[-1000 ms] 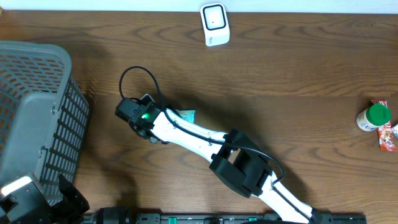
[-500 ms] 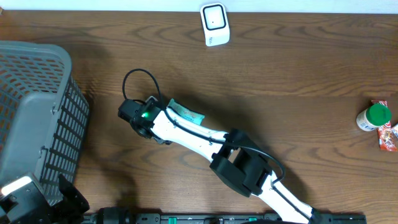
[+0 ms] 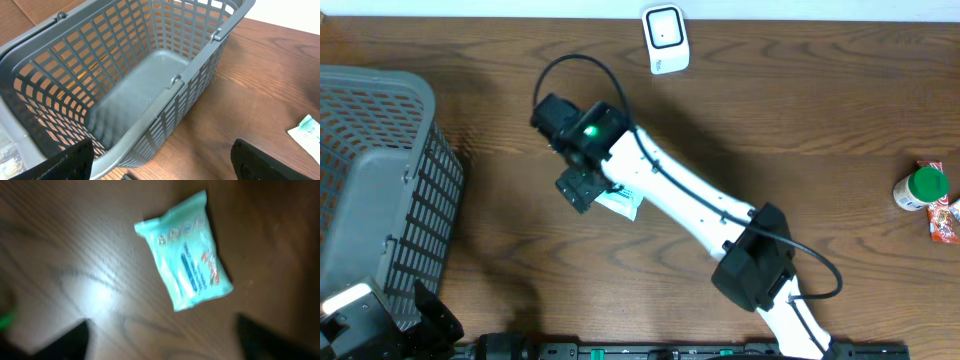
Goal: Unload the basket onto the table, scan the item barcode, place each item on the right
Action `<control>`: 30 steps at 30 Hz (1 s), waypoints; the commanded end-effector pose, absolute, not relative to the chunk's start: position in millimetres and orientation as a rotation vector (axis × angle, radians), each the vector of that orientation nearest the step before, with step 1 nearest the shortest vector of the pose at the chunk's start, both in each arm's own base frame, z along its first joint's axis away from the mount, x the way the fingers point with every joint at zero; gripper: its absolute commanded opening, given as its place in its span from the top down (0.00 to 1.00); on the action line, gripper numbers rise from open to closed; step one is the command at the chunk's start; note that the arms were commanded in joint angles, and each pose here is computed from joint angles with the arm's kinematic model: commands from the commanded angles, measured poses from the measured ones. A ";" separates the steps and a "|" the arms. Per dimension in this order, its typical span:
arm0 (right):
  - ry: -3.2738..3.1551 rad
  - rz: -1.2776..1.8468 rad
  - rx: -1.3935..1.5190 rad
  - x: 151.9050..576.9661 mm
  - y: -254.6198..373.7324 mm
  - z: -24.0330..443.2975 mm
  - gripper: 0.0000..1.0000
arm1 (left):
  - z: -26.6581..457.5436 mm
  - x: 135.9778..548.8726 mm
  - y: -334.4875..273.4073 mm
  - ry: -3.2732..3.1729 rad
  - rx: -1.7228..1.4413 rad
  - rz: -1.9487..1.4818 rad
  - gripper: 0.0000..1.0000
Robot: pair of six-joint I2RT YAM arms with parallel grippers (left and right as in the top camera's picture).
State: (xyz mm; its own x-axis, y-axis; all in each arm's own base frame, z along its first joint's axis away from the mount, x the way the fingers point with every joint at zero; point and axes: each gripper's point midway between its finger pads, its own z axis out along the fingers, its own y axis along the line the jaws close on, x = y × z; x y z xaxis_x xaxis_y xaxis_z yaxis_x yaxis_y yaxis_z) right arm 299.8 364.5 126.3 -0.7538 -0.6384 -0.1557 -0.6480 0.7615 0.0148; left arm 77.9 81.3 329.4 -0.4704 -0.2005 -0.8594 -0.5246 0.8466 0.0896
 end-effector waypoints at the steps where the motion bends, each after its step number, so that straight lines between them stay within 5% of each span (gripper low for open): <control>1: 2.972 0.459 -0.895 302.6 361.9 129.1 0.01 | 330.9 75.6 81.9 2.049 -0.537 0.427 0.12; 6: 3.055 0.869 -0.619 340.0 326.9 143.3 0.01 | 330.9 75.6 81.9 2.049 -0.537 0.427 0.12; 10: 3.156 0.915 -0.371 360.3 275.6 128.2 0.01 | 330.9 75.6 81.9 2.049 -0.537 0.427 0.12; 22: 3.195 1.311 -0.177 335.7 255.8 42.8 0.01 | 330.9 75.6 81.9 2.049 -0.537 0.427 0.12; 30: 3.194 1.297 -0.084 319.7 256.1 -8.1 0.01 | 330.9 75.6 81.9 2.049 -0.537 0.427 0.12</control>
State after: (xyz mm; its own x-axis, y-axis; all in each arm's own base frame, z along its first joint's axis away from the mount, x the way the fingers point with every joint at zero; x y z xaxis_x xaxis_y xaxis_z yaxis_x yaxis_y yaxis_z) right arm 338.6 262.2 29.5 -0.9635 -0.1967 0.1814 0.0071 0.6591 0.7520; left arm 77.9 81.3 329.4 -0.4704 -0.2005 -0.8594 -0.5246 0.8466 0.0896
